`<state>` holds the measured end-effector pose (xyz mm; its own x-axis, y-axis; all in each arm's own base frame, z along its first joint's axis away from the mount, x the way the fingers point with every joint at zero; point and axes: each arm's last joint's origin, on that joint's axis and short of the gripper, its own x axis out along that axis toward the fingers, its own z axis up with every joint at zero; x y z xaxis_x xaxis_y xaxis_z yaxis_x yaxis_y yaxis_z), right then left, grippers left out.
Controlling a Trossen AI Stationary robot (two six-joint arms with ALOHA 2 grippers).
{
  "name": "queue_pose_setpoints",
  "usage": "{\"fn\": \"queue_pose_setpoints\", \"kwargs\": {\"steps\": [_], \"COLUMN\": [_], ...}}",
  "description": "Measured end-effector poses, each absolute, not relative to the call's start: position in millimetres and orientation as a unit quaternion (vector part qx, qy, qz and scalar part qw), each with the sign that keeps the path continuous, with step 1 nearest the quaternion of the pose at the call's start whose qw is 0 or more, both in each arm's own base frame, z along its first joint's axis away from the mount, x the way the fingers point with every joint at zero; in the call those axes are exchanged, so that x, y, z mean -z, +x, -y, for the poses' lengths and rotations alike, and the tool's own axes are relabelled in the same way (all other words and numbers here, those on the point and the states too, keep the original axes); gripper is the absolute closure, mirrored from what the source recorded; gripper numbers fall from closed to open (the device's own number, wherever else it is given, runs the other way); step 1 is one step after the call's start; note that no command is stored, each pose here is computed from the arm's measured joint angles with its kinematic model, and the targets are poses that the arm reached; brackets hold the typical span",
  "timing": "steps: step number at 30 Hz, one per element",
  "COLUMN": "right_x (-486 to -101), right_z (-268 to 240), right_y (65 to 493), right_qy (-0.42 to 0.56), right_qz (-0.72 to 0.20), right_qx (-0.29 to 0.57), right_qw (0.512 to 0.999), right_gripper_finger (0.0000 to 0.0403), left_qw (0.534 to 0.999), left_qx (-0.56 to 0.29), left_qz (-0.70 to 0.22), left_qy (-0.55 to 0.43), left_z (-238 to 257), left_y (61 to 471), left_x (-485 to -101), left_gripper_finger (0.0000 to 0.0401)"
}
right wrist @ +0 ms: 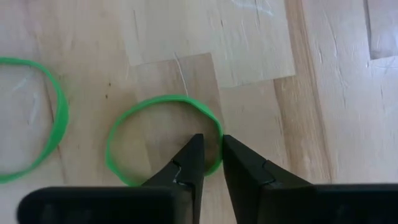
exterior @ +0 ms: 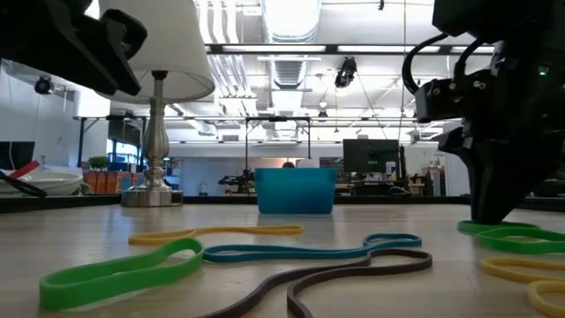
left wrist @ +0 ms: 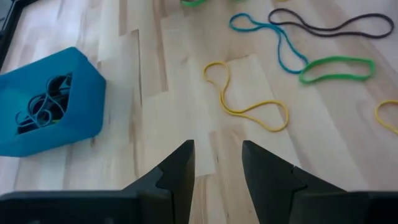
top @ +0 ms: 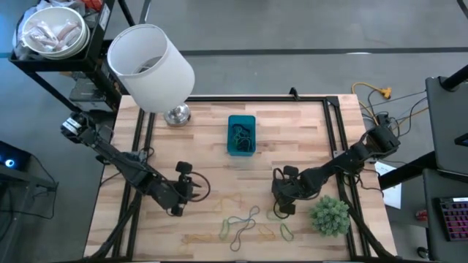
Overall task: Pick and place rubber bands into bin
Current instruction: Put the green rubber band into the blue bin
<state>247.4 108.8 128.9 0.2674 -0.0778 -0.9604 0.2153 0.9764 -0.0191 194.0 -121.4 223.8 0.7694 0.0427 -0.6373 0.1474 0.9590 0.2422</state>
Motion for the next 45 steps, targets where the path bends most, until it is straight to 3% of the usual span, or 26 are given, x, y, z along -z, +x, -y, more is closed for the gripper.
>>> {"fn": "queue_pose_setpoints", "kwargs": {"steps": [4,11,21,31,41,45], "right_x": [-129,-131,-154,-194,-226,-228], "right_z": [-109,-111,-115,-102,-36,-1], "right_y": [248,252,271,300,333,341], "right_qy": [0.051,0.025,-0.117,-0.269,-0.253,-0.218], "right_qz": [-0.598,-0.586,-0.506,-0.415,-0.421,-0.427], "right_qx": [0.081,0.077,0.108,0.215,0.283,0.271], "right_qw": [0.796,0.806,0.848,0.842,0.824,0.835], "right_gripper_finger": [0.0389,0.0395,0.0395,0.0395,0.0395,0.0395], "left_qw": [0.93,0.932,0.933,0.928,0.925,0.929], "left_qx": [0.035,0.045,0.065,0.059,0.057,0.059], "left_qz": [-0.336,-0.335,-0.339,-0.358,-0.363,-0.355], "left_qy": [0.142,0.13,0.097,0.09,0.094,0.089], "left_z": [124,131,144,151,156,158], "left_y": [192,188,179,182,188,191], "left_x": [-224,-224,-223,-211,-202,-201], "left_gripper_finger": [0.0283,0.0283,0.0283,0.0283,0.0283,0.0283]}}
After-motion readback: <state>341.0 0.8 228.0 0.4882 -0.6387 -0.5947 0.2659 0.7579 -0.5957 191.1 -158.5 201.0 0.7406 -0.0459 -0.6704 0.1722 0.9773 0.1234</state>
